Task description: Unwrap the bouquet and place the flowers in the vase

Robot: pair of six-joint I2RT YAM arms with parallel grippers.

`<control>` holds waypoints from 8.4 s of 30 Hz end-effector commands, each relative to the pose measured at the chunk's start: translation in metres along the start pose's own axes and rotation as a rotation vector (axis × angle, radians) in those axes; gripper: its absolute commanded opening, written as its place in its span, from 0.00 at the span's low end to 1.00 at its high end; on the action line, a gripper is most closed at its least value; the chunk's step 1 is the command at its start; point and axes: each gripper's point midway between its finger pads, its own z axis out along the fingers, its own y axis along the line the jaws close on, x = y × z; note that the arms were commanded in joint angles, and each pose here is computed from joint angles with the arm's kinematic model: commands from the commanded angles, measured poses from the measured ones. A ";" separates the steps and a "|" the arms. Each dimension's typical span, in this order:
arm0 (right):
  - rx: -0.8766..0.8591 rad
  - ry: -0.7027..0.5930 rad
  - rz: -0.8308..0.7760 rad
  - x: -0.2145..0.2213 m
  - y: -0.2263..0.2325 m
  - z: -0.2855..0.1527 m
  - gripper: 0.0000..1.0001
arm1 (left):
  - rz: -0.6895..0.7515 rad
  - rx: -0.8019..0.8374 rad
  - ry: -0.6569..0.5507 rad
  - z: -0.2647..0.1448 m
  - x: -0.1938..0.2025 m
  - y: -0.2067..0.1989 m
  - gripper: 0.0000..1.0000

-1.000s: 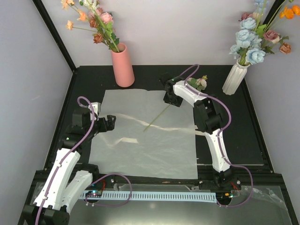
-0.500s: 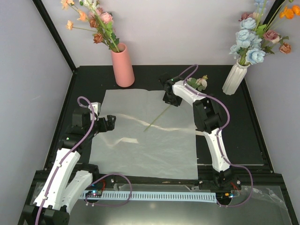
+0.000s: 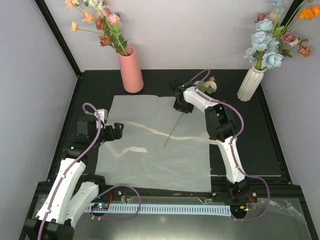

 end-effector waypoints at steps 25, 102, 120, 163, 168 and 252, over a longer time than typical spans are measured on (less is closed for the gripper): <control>-0.364 -0.135 -0.363 0.028 -0.005 -0.067 0.01 | 0.009 0.013 0.012 0.006 -0.001 -0.003 0.99; -1.542 -0.691 -1.029 0.174 0.033 -0.402 0.02 | 0.313 0.986 -0.409 -0.125 -0.079 -0.211 0.80; -1.558 -0.686 -1.070 0.191 0.035 -0.408 0.02 | 0.314 0.972 -0.511 -0.127 -0.117 -0.236 0.48; -1.144 -0.868 -0.769 0.117 0.023 -0.376 1.00 | 0.565 0.137 -1.156 -0.202 -0.331 -0.217 0.02; -1.133 -0.877 -0.761 0.115 0.021 -0.377 1.00 | 0.585 0.085 -1.193 -0.190 -0.374 -0.224 0.02; -1.075 -0.850 -0.752 0.109 0.023 -0.366 1.00 | 0.204 -0.071 -0.847 0.069 -0.452 -0.094 0.91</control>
